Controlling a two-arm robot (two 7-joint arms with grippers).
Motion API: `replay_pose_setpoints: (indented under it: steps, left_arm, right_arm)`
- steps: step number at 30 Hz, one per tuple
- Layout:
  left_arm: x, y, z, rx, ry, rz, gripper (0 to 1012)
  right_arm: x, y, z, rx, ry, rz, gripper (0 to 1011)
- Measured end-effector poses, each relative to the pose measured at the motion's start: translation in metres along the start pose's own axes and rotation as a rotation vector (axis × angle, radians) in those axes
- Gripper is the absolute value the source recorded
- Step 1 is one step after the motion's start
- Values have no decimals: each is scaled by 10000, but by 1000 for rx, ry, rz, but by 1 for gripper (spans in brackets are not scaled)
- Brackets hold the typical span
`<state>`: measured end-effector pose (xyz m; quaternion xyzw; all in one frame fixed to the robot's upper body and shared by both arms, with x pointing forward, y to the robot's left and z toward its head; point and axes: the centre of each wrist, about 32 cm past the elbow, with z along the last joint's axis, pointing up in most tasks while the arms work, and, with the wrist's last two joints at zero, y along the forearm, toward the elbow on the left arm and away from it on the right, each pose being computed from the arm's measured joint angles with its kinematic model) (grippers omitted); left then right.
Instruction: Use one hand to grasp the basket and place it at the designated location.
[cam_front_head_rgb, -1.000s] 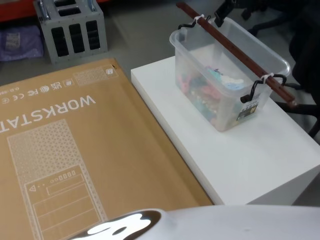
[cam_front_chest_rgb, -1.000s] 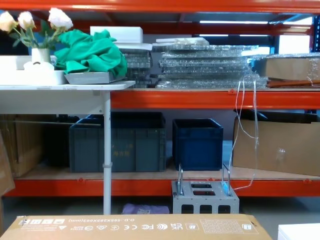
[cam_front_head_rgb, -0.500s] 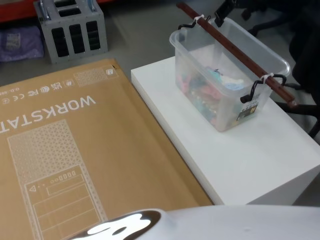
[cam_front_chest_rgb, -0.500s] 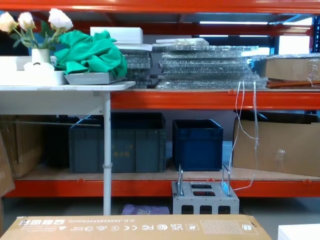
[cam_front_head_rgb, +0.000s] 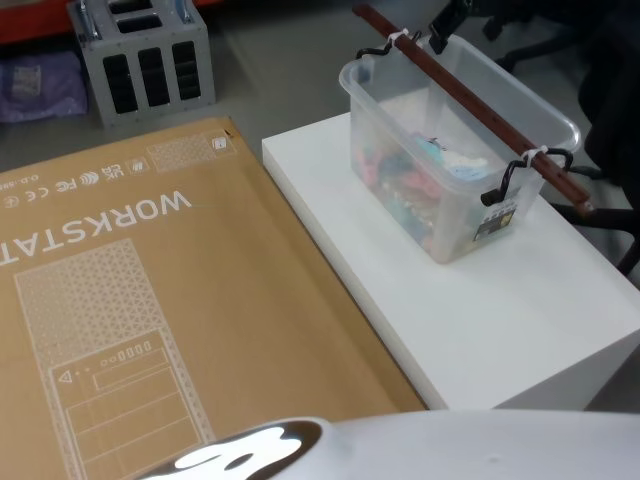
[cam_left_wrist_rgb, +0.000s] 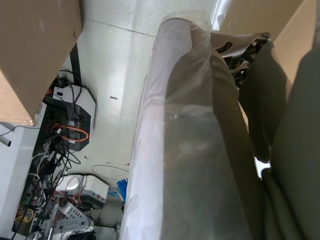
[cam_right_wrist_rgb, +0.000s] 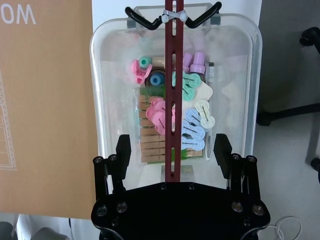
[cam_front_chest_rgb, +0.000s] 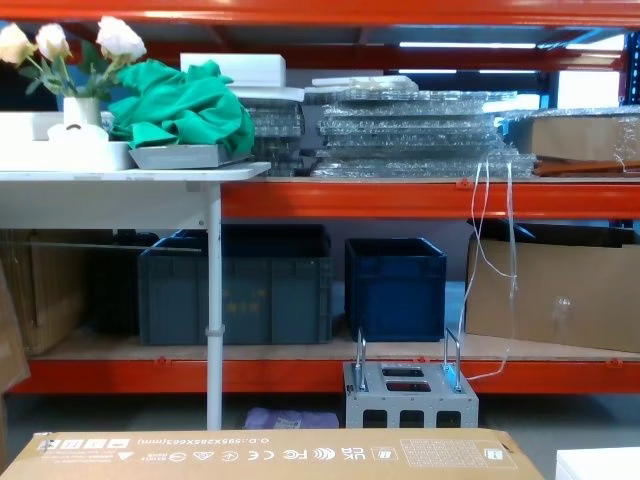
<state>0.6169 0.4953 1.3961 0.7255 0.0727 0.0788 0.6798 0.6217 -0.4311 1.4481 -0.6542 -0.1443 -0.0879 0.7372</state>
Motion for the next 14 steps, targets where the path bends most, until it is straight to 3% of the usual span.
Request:
replay_pose_setpoints:
  steps: [14]
  left_arm:
    - [0, 0, 0, 0, 0, 0, 0]
  right_arm:
    - [0, 0, 0, 0, 0, 0, 1001]
